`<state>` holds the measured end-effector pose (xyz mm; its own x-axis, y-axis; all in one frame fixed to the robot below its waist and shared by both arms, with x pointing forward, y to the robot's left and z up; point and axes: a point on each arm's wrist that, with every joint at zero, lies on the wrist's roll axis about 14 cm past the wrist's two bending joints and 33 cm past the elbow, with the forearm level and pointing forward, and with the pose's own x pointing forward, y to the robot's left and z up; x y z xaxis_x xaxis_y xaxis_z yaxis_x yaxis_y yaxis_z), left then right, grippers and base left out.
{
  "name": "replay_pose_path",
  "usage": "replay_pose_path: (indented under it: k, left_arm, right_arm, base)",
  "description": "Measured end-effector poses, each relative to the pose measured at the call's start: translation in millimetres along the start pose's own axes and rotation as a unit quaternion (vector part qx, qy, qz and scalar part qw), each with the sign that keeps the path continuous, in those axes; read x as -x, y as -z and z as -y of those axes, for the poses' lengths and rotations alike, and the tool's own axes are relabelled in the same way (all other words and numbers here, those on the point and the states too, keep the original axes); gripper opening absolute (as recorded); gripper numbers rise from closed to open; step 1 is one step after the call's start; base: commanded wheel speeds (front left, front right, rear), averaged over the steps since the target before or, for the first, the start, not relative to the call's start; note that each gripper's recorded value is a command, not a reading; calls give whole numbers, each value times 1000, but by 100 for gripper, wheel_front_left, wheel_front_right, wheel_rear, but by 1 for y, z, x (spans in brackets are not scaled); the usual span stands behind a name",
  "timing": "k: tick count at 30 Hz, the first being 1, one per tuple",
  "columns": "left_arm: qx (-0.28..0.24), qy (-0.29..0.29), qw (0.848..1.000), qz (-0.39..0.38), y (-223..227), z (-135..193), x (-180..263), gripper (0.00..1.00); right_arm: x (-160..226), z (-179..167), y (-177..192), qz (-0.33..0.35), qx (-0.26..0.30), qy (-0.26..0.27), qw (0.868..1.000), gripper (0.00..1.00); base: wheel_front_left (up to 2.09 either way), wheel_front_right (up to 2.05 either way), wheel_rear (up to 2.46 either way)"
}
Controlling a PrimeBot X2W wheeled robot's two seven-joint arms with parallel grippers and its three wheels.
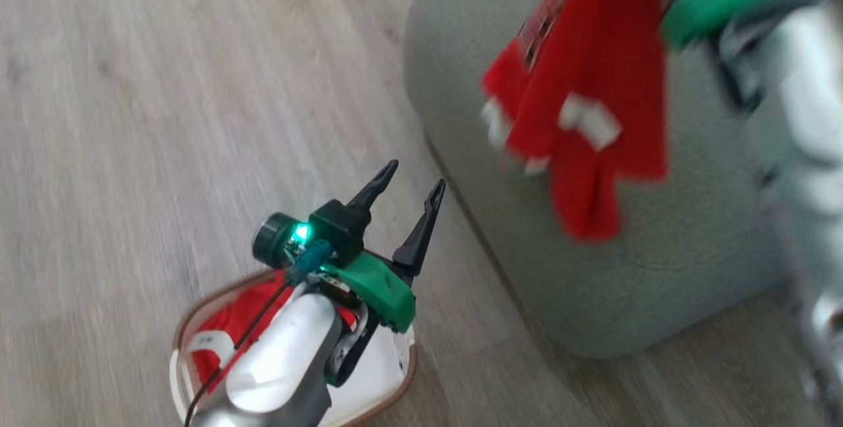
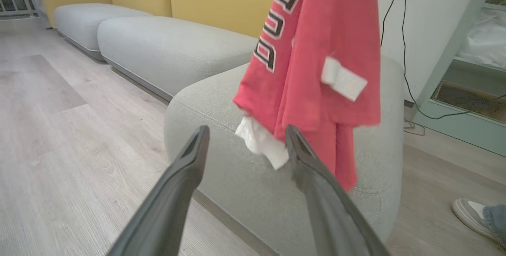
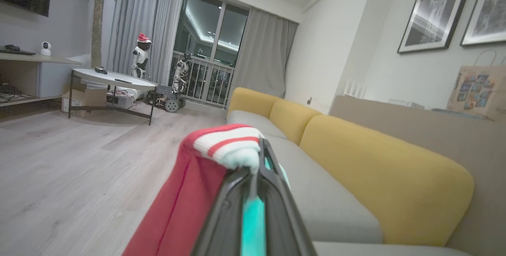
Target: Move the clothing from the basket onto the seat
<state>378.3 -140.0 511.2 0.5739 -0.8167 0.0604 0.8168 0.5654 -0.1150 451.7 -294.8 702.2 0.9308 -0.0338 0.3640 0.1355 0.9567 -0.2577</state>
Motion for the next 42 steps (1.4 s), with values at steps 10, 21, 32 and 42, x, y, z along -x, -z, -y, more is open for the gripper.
replay_pose_path:
  k: [10, 21, 32, 42]
  left_arm:
    - [-6, -42, 999, 7, 12, -59, -1, 100]
    - [-10, -82, 997, 2, 38, -122, -2, 100]
    - [12, -105, 993, -56, 97, -151, 12, 100]
    - [8, -97, 993, -67, 102, -150, 11, 100]
  right_arm:
    - [-104, 49, -46, 47, 99, 26, 994, 0]
    - [-168, 66, 24, 21, 91, 83, 992, 0]
    - [-104, 29, 230, -175, 37, 97, 979, 0]
    - [-19, 32, 300, -304, 58, 98, 946, 0]
  base:
    - [0, 0, 0]
    - [0, 0, 0]
    - [0, 0, 0]
    - [0, 0, 0]
